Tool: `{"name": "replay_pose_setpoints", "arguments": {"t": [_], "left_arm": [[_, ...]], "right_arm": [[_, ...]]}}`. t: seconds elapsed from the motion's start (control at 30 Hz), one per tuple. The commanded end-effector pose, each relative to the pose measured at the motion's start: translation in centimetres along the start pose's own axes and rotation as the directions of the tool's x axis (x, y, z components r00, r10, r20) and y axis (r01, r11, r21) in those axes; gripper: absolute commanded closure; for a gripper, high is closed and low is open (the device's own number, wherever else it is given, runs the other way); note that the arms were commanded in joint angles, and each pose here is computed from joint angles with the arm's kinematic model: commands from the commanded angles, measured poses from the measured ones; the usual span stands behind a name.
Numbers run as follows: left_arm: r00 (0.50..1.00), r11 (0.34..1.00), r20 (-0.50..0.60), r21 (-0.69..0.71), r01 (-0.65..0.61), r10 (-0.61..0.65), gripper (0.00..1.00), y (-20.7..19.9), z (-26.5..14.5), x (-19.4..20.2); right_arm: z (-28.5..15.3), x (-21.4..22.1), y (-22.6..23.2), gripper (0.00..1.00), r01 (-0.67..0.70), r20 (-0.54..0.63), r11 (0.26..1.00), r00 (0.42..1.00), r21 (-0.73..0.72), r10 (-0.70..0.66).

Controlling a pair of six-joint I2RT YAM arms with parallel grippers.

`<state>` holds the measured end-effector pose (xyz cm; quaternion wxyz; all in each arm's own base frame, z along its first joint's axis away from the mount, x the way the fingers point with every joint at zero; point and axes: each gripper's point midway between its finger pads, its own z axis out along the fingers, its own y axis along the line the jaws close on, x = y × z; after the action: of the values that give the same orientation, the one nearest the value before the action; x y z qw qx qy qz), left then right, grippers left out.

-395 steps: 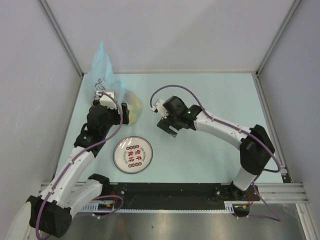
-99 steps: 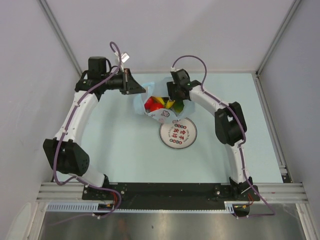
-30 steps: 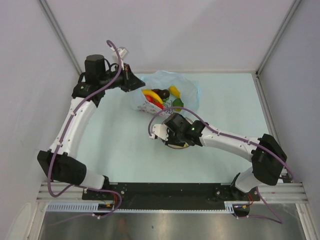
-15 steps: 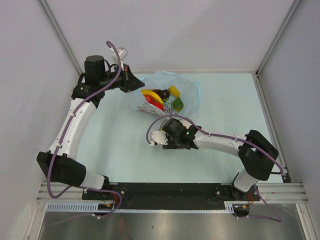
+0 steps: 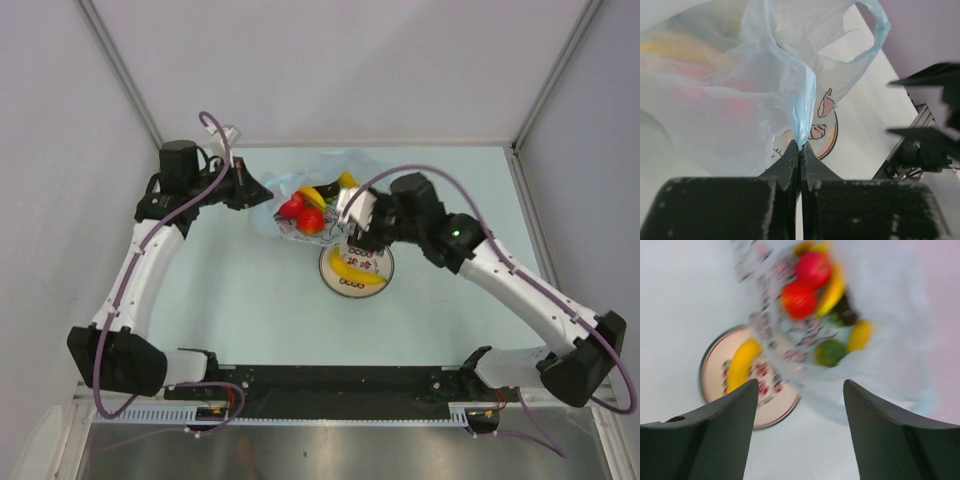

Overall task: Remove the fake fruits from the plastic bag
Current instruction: Take out the fake fruit from the plastic bag.

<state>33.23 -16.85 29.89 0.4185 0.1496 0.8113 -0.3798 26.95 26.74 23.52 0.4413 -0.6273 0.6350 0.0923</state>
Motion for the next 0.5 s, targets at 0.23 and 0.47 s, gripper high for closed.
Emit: {"name": "replay_pose_setpoints", "arguments": {"t": [0.23, 0.47], "left_arm": [[1.000, 0.999, -0.020, 0.046, 0.011, -0.011, 0.99, -1.1, -2.2, 3.0], [0.999, 1.000, 0.041, 0.001, -0.004, 0.004, 1.00, -1.3, -3.2, 3.0]], "right_arm": [[9.1, -4.3, -5.5, 0.60, -0.259, 0.173, 0.966, 0.951, -0.016, 0.258], [17.4, 1.3, -10.5, 0.71, -0.470, 0.015, 0.854, 0.878, 0.222, 0.479]]}}
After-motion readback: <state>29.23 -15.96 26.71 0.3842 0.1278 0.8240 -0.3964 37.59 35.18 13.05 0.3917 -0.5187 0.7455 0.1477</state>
